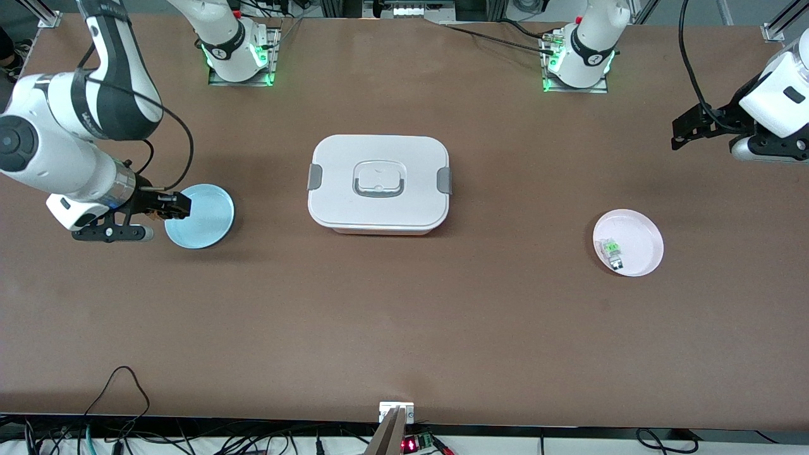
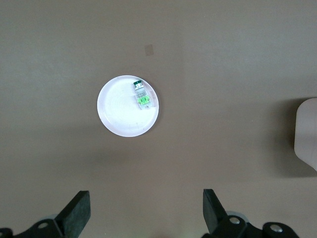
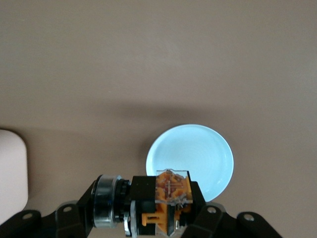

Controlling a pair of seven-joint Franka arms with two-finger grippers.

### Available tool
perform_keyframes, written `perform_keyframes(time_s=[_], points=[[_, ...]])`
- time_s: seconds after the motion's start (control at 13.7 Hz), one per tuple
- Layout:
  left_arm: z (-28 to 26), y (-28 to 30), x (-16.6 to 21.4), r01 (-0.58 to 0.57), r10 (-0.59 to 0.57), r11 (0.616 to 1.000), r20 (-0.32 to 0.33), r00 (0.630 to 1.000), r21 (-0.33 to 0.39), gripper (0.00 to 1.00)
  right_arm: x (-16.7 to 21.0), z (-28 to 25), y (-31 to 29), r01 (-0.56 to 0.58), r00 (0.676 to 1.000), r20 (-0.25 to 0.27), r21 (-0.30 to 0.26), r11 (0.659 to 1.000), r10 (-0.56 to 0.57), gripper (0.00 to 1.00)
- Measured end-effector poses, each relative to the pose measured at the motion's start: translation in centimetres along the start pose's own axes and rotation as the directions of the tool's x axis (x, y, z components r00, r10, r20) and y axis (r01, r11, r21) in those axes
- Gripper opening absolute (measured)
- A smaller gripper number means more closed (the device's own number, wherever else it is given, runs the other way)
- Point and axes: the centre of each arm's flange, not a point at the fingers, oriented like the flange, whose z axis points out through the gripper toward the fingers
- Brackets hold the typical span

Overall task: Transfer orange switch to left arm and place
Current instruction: 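Lift the orange switch with the right gripper while the left gripper approaches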

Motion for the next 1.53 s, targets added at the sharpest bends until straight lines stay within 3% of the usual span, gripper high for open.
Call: perform_keyframes(time_s=[0.15,0.29,0.44,0.58,0.73,0.88,1.02,1.32,1.53], points=[[0.0,0.0,0.0,0.0,0.0,1.0,0.0,1.0,0.0,1.0,0.3,-2.3,-1.7,0.068,0.997,-0.047,0.038,0.997,-0.066,0.73],[0.0,0.0,0.0,0.0,0.0,1.0,0.0,1.0,0.0,1.0,0.7,-4.1,-2.4,0.14,0.987,-0.095,0.132,0.981,-0.128,0.73],[0.0,0.0,0.0,0.0,0.0,1.0,0.001,1.0,0.0,1.0,0.9,-5.2,-2.6,0.214,0.972,-0.137,0.175,0.961,-0.191,0.73],[0.2,0.0,-0.3,0.001,0.0,1.0,0.031,1.0,-0.008,1.0,1.4,-6.0,-2.7,0.324,0.934,-0.224,0.21,0.923,-0.277,0.73],[0.6,0.7,-0.9,-0.003,0.008,0.998,0.082,0.997,-0.061,1.0,1.9,-6.7,-2.8,0.423,0.882,-0.318,0.216,0.88,-0.346,0.73],[0.8,1.7,-1.4,-0.012,0.026,0.993,0.12,0.992,-0.118,1.0,2.1,-7.0,-2.9,0.5,0.836,-0.371,0.216,0.838,-0.403,0.73],[1.1,3.0,-1.6,-0.024,0.051,0.983,0.147,0.988,-0.18,1.0,2.2,-7.3,-3.4,0.599,0.764,-0.457,0.242,0.763,-0.455,0.73],[3.3,4.8,-0.8,-0.003,0.101,0.925,0.239,0.966,-0.379,1.0,2.4,-7.6,-5.4,0.8,0.544,-0.656,0.216,0.56,-0.524,0.73],[5.4,5.9,0.1,0.018,0.14,0.883,0.299,0.944,-0.468,1.0,2.2,-7.8,-9.6,0.871,0.437,-0.747,0.213,0.443,-0.5,0.73]])
